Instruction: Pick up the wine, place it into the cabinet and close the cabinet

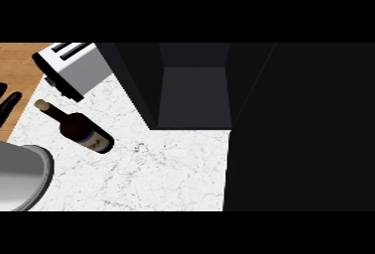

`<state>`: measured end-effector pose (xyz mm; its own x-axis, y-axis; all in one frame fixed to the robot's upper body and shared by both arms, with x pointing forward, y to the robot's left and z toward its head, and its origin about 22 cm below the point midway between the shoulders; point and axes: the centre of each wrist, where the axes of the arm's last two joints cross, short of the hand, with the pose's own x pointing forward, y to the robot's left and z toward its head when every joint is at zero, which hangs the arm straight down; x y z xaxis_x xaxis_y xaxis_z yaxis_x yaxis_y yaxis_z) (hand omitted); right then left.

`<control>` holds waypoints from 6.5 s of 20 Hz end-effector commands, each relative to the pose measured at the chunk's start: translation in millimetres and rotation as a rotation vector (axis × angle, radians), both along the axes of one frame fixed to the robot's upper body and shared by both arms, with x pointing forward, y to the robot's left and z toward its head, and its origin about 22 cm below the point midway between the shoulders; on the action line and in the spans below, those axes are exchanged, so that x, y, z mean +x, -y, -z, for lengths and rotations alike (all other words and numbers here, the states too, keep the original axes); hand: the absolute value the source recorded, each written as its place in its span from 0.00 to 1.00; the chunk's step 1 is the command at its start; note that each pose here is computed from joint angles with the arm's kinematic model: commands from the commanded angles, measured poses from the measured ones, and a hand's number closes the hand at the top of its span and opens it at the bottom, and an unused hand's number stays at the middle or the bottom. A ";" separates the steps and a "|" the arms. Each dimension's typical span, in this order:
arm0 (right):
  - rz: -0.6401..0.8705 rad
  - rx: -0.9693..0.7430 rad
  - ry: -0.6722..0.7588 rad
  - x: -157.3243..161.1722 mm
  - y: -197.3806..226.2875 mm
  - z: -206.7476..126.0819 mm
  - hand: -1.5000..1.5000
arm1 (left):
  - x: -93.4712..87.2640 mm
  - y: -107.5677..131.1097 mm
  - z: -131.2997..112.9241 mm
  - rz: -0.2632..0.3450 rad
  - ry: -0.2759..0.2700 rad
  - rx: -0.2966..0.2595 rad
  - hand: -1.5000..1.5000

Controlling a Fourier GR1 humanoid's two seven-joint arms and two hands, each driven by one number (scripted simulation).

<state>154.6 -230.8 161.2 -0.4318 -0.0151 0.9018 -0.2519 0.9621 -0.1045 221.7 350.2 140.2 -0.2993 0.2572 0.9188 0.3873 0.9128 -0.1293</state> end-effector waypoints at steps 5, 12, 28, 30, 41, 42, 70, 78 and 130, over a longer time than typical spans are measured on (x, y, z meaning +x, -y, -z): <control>-0.017 0.006 0.010 -9.3 -1.4 -43.2 0.00 | -31.9 -6.7 -51.7 0.042 -0.054 -0.025 0.00; -0.040 0.012 -0.011 -28.9 -21.0 -76.0 0.00 | -21.2 -18.2 -54.9 0.010 -0.066 -0.026 0.00; -0.021 -0.005 -0.013 -17.9 -17.4 -102.8 0.00 | 9.4 6.2 -43.7 -0.049 -0.110 0.005 0.00; -0.019 0.016 -0.009 -31.5 -16.9 -103.0 0.00 | 11.5 1.0 -28.0 -0.090 -0.115 0.006 0.00; -0.019 -0.012 -0.020 -31.8 -20.0 -122.1 0.00 | 37.4 1.8 -8.8 -0.140 -0.157 0.049 0.00; -0.009 0.004 -0.015 -7.7 -17.4 -130.8 0.00 | 37.2 -22.1 -14.7 -0.149 -0.177 0.047 0.00; -0.024 0.005 0.005 -37.7 -25.2 -124.6 0.00 | 40.0 -27.5 155.4 -0.168 -0.303 0.108 0.00; -0.029 0.002 0.002 -12.1 -25.7 -135.3 0.00 | 55.2 -31.7 195.8 -0.171 -0.347 0.103 0.00; 0.011 0.008 -0.027 -7.1 -32.5 -129.2 0.00 | 63.1 140.2 235.8 -0.334 0.055 0.071 1.00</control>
<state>160.4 -198.1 290.1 -0.4256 0.0212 0.9047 -0.1985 0.9732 -0.1161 288.5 243.2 -107.2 -0.3346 0.0677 0.9399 0.0980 0.9945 -0.0367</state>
